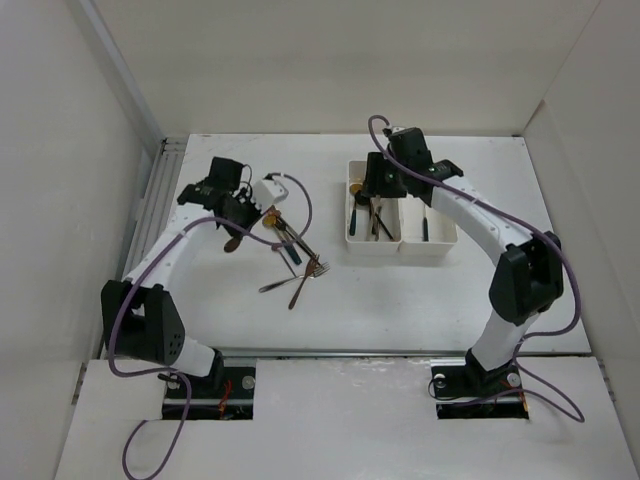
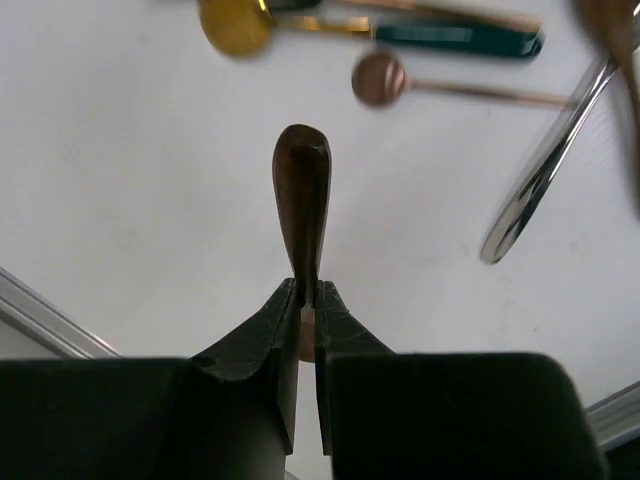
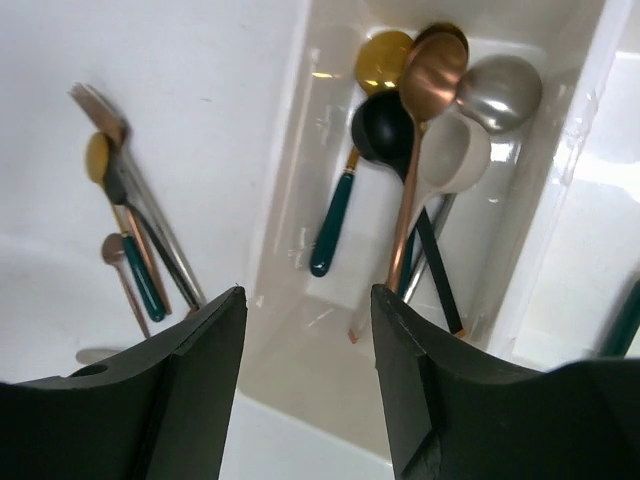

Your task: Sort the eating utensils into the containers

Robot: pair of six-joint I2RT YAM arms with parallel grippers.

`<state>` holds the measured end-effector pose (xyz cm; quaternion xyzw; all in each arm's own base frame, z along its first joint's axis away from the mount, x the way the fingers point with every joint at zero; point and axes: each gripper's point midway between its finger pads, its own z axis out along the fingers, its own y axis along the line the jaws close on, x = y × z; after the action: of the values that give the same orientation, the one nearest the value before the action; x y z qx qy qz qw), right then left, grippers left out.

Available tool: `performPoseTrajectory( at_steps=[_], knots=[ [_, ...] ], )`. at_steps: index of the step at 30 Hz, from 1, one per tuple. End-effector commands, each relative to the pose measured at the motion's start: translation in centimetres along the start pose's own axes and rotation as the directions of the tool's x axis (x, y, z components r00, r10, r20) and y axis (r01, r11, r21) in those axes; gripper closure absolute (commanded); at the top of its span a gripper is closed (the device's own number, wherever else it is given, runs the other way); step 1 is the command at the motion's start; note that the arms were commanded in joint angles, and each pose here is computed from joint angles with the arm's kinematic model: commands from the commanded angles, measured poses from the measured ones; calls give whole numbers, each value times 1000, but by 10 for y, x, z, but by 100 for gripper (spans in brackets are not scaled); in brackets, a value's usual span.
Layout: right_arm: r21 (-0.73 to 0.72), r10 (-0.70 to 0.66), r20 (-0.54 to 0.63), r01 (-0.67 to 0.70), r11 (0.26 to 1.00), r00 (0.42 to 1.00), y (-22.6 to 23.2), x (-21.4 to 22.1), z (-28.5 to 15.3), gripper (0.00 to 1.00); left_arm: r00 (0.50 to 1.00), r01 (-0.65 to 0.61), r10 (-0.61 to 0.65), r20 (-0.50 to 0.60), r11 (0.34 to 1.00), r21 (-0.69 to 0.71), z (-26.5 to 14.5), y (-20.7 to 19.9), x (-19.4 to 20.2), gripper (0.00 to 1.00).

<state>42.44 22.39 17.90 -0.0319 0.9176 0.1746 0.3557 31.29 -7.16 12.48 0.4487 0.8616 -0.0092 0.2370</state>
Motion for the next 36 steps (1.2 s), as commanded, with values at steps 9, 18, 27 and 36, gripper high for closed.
performPoseTrajectory(
  at_steps=[9,18,27,36],
  knots=[
    [-527,-151,179,224,820,972,127,-15,-70,22,975,-34,-2,221,986,163,-51,-24,-99,100],
    [-758,-216,5,144,636,976,153,-11,-79,26,903,-388,355,242,915,109,-57,-73,-110,100],
    [-795,-285,-227,-8,606,931,146,50,-63,33,824,-544,525,212,838,39,-55,-79,-115,100],
    [-815,-294,-264,-50,577,919,149,65,-76,33,787,-612,593,172,786,90,-35,-94,-103,100]
  ],
)
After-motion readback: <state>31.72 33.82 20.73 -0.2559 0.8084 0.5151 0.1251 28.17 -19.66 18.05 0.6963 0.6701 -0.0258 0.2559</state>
